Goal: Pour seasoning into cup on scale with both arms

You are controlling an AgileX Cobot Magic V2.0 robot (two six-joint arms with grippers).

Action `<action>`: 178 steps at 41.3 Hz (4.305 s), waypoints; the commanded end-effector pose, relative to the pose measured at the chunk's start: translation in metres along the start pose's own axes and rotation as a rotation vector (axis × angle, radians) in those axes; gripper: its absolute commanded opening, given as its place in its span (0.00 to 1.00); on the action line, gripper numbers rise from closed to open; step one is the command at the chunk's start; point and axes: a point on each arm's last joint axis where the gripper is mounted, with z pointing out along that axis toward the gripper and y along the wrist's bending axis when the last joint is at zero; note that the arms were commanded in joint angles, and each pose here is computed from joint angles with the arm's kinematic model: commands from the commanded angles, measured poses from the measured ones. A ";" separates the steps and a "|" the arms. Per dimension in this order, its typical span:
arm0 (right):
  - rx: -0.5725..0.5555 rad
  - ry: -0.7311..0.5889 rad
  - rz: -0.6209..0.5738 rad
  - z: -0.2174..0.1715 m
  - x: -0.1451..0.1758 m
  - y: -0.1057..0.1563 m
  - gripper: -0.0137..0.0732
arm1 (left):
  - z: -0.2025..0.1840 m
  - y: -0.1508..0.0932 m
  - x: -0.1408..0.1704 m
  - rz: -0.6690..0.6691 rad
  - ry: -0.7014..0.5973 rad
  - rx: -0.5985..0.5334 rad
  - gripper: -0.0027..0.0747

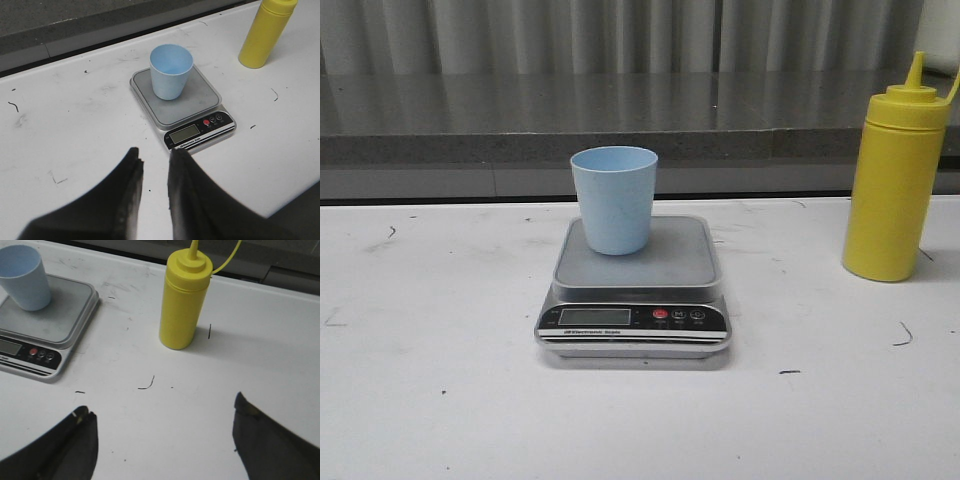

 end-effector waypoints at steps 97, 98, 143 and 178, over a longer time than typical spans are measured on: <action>-0.091 -0.074 -0.047 -0.020 -0.003 0.002 0.08 | 0.004 0.038 0.118 -0.093 -0.603 -0.433 0.01; -0.091 -0.074 -0.047 -0.020 -0.003 0.002 0.08 | 0.004 0.038 0.124 -0.103 -0.635 -0.441 0.01; -0.089 -0.066 -0.047 -0.020 -0.003 0.002 0.08 | 0.020 0.038 0.181 -0.171 -0.679 -0.486 0.01; 0.066 -0.474 -0.042 0.006 0.070 -0.006 0.08 | 0.020 0.038 0.181 -0.171 -0.679 -0.486 0.01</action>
